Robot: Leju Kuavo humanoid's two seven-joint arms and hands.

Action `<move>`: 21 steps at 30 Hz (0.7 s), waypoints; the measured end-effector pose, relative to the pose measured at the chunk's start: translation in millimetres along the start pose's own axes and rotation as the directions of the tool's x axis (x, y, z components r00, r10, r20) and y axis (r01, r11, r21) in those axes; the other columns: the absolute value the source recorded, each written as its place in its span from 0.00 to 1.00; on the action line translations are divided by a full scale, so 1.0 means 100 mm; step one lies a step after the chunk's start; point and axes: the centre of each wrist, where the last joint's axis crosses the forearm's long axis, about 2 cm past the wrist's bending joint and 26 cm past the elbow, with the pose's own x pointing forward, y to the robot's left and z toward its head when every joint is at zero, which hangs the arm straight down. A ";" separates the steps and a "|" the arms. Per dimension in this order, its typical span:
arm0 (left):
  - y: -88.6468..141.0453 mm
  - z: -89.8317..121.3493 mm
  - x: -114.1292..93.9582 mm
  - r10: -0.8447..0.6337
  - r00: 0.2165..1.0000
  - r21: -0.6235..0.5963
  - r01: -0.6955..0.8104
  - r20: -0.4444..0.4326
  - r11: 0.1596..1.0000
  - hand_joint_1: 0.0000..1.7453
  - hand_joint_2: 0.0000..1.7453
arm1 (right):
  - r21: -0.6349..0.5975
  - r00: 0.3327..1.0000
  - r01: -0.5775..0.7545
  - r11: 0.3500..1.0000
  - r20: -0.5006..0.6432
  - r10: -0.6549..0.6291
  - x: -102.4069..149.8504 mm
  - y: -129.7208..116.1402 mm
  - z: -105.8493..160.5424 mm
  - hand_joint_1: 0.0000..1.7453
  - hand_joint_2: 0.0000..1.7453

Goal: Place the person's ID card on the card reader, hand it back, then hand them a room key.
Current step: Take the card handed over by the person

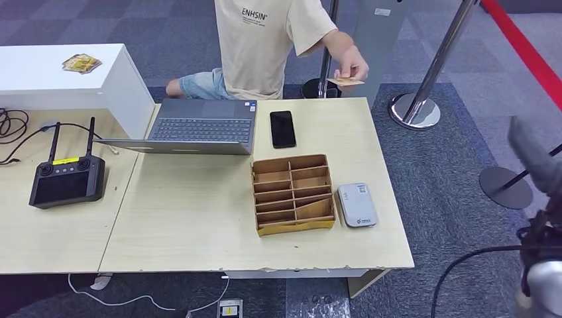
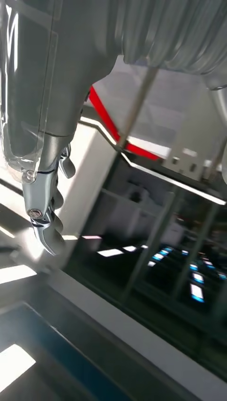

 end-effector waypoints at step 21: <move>-0.03 0.00 0.04 -0.174 0.985 -0.028 0.174 -0.002 0.984 0.00 1.00 | 0.451 0.954 -0.269 0.851 0.247 0.170 0.18 1.19 0.21 0.00 1.00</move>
